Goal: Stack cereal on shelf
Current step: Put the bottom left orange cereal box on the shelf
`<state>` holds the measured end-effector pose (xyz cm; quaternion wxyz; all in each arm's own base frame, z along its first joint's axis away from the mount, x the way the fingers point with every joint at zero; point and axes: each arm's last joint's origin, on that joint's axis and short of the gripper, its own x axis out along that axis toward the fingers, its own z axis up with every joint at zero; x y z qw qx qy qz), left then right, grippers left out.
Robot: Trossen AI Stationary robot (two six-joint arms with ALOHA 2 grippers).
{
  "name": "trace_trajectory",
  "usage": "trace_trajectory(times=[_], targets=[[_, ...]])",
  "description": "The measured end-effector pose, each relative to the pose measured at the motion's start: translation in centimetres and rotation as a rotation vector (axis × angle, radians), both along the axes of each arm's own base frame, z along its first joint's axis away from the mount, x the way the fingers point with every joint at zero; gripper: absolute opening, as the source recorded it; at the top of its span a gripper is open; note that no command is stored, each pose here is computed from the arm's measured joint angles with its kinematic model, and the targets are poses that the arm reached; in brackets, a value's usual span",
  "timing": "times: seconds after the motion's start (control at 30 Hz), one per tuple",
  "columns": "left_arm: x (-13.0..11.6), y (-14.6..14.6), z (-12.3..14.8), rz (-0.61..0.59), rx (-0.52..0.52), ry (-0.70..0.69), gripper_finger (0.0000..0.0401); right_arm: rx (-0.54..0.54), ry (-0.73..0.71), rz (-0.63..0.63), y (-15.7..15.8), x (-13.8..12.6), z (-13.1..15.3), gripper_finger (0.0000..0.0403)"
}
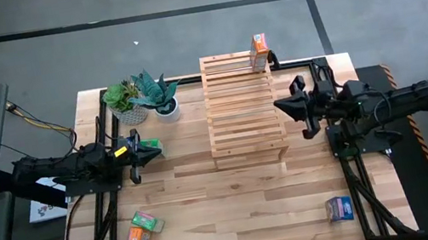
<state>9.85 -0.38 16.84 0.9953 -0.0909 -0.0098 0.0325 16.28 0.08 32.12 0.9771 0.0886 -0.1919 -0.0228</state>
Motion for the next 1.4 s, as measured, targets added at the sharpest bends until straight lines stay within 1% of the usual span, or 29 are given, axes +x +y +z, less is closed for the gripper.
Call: trace_trajectory(times=[0.2,0.27,0.43,0.53,0.6,0.63,0.7,0.77,0.83,0.93,0.97,1.03,1.1,1.2,1.33,1.4], targets=[[0.0,0.0,0.0,0.0,0.0,-0.001,0.0001,-0.006,-0.009,0.003,0.0,0.0,0.1,0.0],[0.0,0.0,0.0,0.0,0.0,-0.001,0.0001,-0.009,-0.009,0.021,0.1,0.0,0.1,0.0],[0.0,0.0,0.0,0.0,0.0,-0.001,0.0001,-0.044,-0.017,0.019,0.1,0.0,0.2,0.0],[0.0,0.0,0.1,0.0,0.0,-0.005,0.0001,-0.027,-0.021,0.026,0.1,-0.1,0.2,0.0],[0.0,0.0,0.3,0.0,-0.008,-0.027,0.0001,0.008,-0.03,0.041,0.1,-0.1,0.2,0.0],[0.0,0.0,0.5,-0.001,-0.029,-0.048,0.0001,0.02,-0.039,0.047,0.1,-0.1,0.3,0.0],[-0.1,0.0,1.0,-0.013,-0.125,-0.113,0.0001,0.038,-0.055,0.056,0.1,-0.2,0.4,0.0],[-0.2,0.0,1.8,-0.025,-0.233,-0.204,0.0001,0.052,-0.068,0.063,0.1,-0.2,0.6,0.0],[-0.5,0.1,2.8,-0.011,-0.297,-0.316,0.0001,0.051,-0.076,0.062,0.1,-0.3,0.6,0.0],[-1.1,0.5,4.3,0.069,-0.325,-0.491,0.0001,0.062,-0.075,0.032,0.0,-0.2,0.6,0.0],[-1.3,0.6,4.7,0.075,-0.332,-0.534,0.0001,0.068,-0.075,0.021,0.0,-0.2,0.6,0.0],[-1.6,0.6,5.6,0.069,-0.338,-0.562,0.0004,0.081,-0.072,0.017,-0.1,-0.2,0.6,0.0],[-1.6,0.5,6.8,0.061,-0.369,-0.54,0.0015,0.089,-0.063,0.032,0.0,-0.2,0.5,0.0],[-1.3,0.5,9.3,0.044,-0.401,-0.431,0.0049,0.09,-0.064,0.035,0.0,-0.2,0.5,0.0],[-0.5,0.2,13.6,-0.015,-0.393,-0.265,0.0114,0.082,-0.069,0.032,0.0,-0.3,0.6,0.0],[0.3,0.0,16.0,-0.032,-0.394,-0.252,0.015,0.081,-0.07,0.034,0.0,-0.3,0.6,0.0]])
